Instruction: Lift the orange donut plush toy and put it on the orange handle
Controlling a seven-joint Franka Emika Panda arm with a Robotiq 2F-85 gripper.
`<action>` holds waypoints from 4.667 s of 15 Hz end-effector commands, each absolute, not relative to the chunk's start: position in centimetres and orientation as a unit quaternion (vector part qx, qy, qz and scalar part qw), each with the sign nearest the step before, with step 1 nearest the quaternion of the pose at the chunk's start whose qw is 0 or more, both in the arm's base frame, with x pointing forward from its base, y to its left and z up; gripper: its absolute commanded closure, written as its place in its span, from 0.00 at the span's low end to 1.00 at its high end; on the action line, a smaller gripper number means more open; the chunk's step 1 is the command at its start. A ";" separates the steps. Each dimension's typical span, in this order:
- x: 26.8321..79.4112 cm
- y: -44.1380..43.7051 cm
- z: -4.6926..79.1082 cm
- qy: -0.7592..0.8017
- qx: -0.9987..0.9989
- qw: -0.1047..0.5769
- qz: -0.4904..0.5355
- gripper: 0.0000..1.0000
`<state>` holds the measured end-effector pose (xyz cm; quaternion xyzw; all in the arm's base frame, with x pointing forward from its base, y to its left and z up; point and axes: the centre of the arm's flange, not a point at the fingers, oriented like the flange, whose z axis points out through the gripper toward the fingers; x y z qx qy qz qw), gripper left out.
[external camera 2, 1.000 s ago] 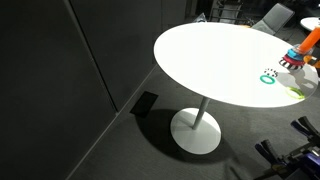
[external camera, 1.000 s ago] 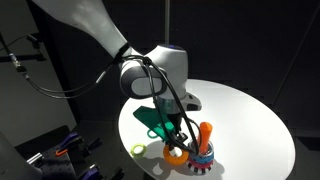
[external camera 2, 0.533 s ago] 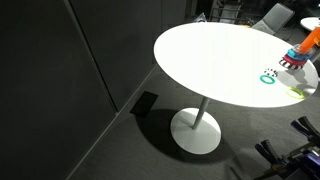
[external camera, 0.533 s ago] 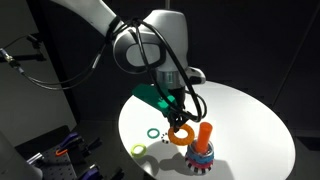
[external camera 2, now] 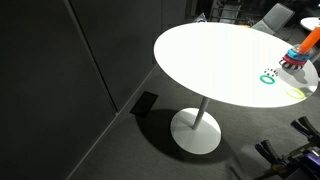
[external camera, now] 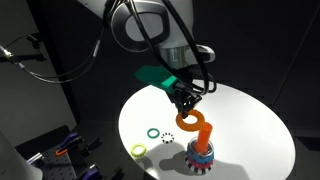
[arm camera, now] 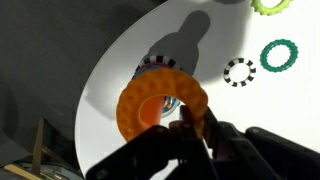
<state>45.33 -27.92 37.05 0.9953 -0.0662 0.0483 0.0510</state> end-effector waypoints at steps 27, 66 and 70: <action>50.7 -33.7 36.3 -0.139 0.990 0.018 0.023 0.94; 51.0 -32.1 36.1 -0.124 0.991 -0.021 0.044 0.00; 51.0 -31.9 35.9 -0.118 0.991 -0.033 0.050 0.00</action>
